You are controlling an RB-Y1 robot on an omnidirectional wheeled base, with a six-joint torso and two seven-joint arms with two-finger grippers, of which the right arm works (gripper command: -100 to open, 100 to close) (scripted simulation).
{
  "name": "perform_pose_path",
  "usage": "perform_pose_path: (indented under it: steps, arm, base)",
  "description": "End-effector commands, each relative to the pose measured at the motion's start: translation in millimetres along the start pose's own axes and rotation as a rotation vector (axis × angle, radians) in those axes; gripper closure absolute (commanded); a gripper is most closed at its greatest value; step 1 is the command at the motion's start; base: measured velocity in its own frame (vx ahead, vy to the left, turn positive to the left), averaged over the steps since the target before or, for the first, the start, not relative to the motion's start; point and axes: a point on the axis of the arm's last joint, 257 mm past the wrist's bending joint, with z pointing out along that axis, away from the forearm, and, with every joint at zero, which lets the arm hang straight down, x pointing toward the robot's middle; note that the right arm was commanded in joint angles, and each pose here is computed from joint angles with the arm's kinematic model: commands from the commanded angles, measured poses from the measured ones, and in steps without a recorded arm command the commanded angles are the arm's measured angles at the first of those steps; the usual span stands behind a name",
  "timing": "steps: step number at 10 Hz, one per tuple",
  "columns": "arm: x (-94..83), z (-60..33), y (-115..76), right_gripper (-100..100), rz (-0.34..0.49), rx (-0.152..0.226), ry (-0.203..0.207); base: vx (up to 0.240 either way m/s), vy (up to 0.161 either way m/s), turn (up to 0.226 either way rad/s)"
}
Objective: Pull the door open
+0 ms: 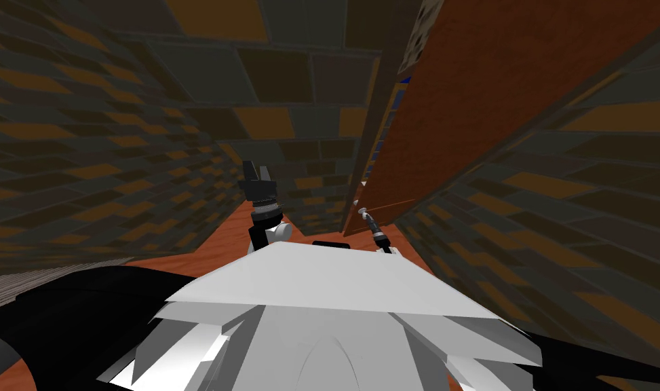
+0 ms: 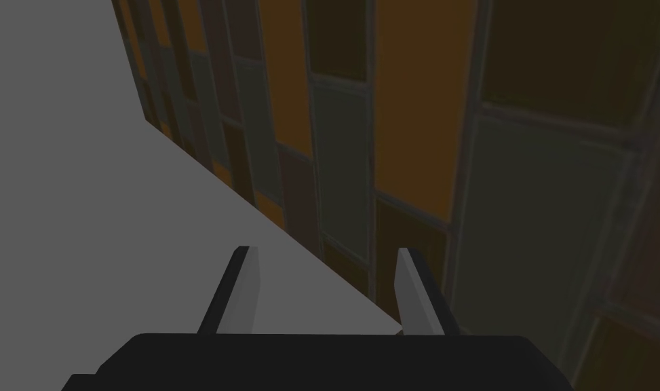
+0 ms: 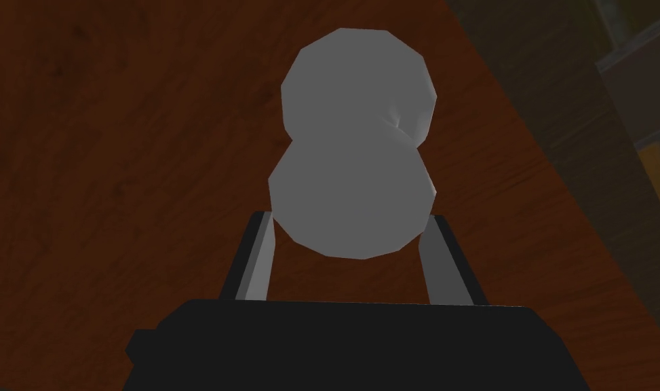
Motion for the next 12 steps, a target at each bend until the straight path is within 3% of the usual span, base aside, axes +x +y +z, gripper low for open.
perform_pose_path:
  steps: [1,2,8,12]
  arm:
    - [29.3,-5.2,4.9,100,0.033,-0.001,0.039]
    - [30.4,-3.8,5.5,100,0.075,-0.002,0.043]
    - [30.4,-3.8,5.5,100,0.075,-0.002,0.043]
    - [32.5,-0.7,6.8,100,0.159,-0.006,0.05]
  base:
    - [-0.008,0.002,-0.01]
    - [-0.005,-0.001,-0.013]
    - [-0.009,0.003,0.006]
    - [-0.031,0.012,0.0]
